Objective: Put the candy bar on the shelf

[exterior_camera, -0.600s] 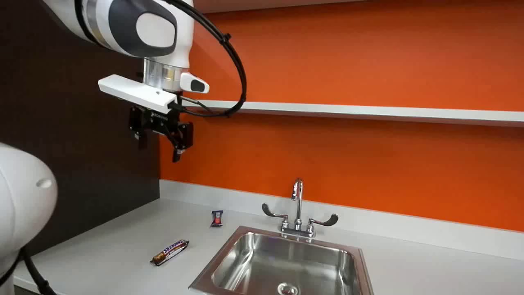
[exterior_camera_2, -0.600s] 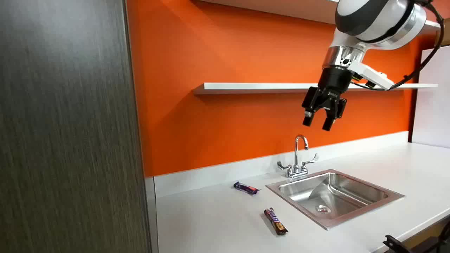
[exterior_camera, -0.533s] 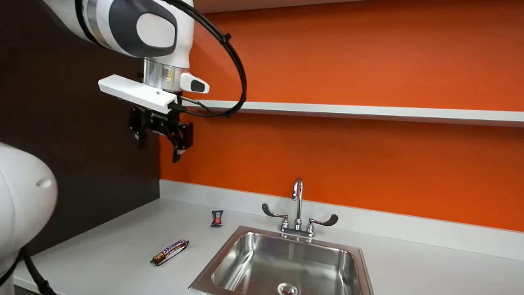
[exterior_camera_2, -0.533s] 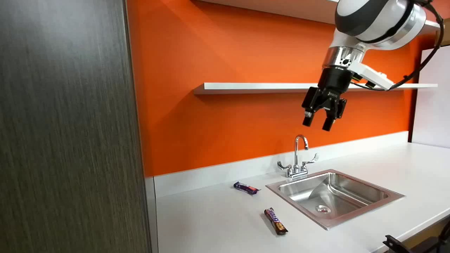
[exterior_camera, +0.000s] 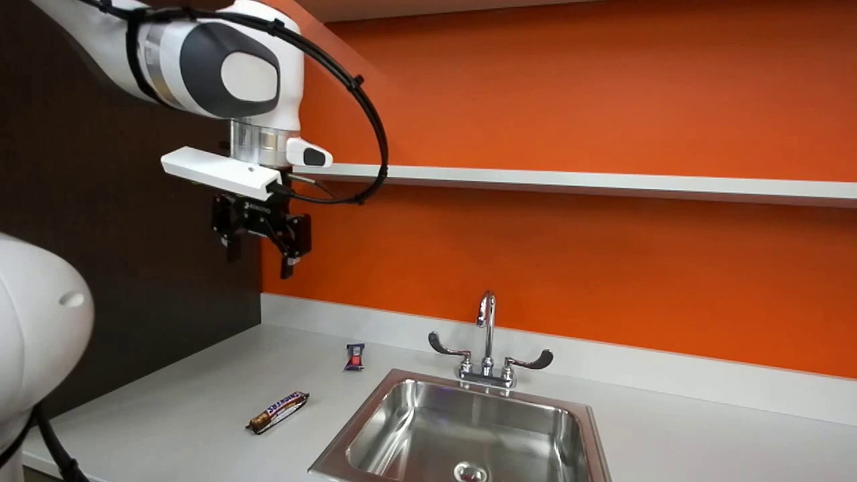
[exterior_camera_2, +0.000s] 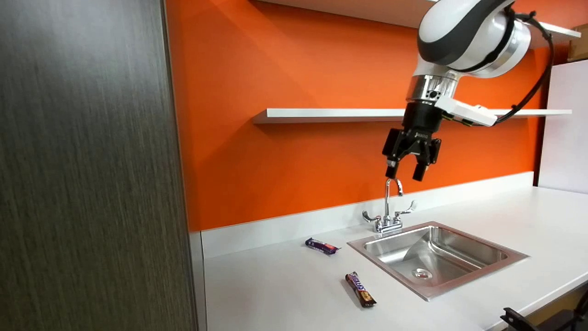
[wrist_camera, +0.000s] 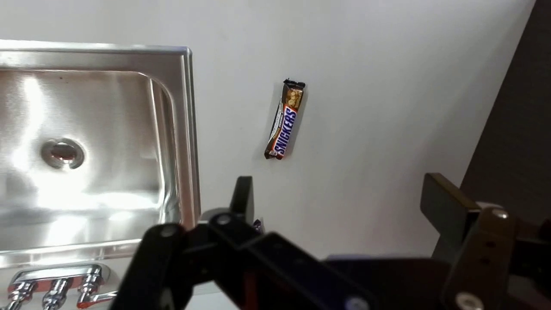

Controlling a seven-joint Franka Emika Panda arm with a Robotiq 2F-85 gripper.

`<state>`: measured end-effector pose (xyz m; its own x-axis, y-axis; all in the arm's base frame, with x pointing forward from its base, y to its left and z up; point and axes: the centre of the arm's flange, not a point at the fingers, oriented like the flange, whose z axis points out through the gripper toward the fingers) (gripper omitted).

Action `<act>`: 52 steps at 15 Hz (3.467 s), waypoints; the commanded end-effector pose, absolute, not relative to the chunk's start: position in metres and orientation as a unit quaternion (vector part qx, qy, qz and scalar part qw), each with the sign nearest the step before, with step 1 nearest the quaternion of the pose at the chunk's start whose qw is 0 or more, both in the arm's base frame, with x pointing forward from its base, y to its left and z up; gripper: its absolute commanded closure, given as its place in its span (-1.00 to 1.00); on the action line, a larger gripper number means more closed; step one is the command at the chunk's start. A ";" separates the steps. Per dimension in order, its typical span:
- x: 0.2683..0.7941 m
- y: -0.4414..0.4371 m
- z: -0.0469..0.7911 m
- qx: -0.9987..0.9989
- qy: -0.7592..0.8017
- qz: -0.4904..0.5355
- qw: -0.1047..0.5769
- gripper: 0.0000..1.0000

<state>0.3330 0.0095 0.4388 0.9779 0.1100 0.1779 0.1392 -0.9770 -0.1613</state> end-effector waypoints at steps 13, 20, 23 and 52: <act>0.414 0.066 0.280 -0.999 -0.046 -0.024 -0.016 -1.00; 0.440 0.074 0.227 -0.999 -0.034 0.007 0.003 -1.00; 0.448 0.077 0.211 -1.000 -0.023 0.021 0.006 -1.00; 0.474 0.090 0.140 -0.995 0.087 0.037 0.003 -1.00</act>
<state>0.4694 0.0877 0.1439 0.9850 -0.1462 -0.0911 -0.1480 -0.9889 -0.0131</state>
